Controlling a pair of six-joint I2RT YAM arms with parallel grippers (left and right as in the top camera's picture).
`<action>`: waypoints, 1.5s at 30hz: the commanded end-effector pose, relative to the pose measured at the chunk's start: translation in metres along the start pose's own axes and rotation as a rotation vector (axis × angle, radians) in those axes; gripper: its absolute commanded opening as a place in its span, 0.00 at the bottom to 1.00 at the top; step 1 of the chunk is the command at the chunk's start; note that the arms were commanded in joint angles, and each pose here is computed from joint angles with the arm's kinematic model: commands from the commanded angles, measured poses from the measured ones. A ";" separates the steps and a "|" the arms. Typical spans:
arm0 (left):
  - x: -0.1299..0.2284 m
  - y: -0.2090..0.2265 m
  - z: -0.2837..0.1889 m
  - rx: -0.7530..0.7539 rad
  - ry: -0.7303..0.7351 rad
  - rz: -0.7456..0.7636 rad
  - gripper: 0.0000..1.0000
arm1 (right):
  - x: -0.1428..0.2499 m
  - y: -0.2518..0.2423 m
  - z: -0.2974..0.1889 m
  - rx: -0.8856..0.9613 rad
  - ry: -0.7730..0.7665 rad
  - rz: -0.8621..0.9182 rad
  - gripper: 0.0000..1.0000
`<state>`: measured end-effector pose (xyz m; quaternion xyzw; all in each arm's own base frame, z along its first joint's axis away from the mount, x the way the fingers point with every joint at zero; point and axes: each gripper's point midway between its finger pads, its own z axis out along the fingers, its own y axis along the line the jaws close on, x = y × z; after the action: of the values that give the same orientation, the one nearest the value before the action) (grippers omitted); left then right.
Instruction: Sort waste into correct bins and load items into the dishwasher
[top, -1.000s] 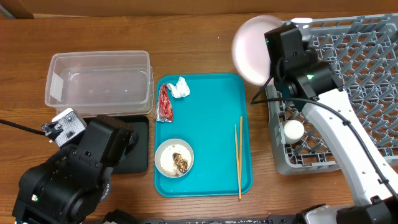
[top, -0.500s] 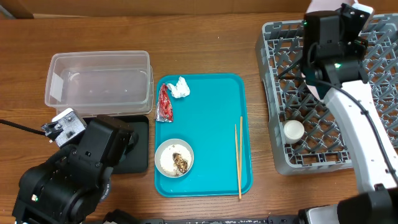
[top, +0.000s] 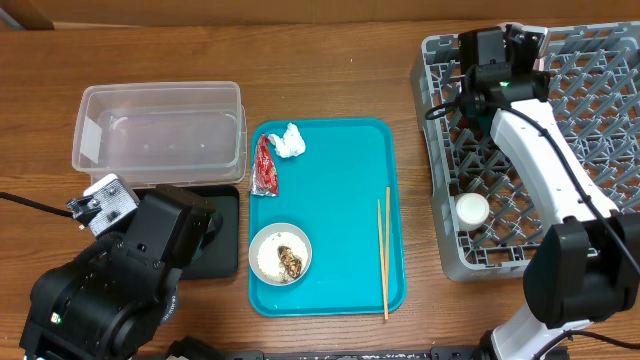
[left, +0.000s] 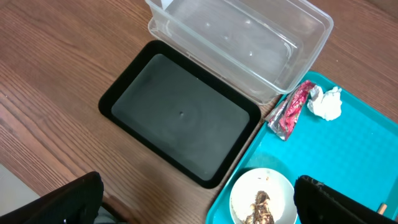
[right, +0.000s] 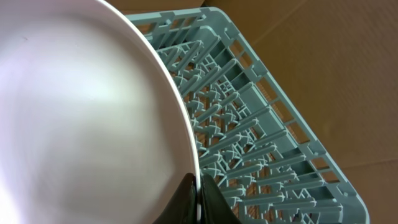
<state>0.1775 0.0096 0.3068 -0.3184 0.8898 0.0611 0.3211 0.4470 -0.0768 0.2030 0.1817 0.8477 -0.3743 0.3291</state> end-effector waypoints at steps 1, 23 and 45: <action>-0.002 0.000 -0.001 0.003 -0.004 -0.038 1.00 | -0.007 0.003 -0.009 -0.005 -0.020 -0.004 0.04; -0.002 0.000 -0.001 0.003 -0.004 -0.038 1.00 | 0.064 0.071 -0.189 -0.709 0.145 -0.167 0.57; -0.002 0.000 -0.001 0.003 -0.004 -0.038 0.99 | 0.308 0.097 -0.220 -0.947 0.855 -0.459 0.38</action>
<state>0.1775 0.0096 0.3068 -0.3201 0.8892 0.0605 0.3213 0.1927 0.1613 0.0520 -0.0275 0.9942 0.0698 -0.0774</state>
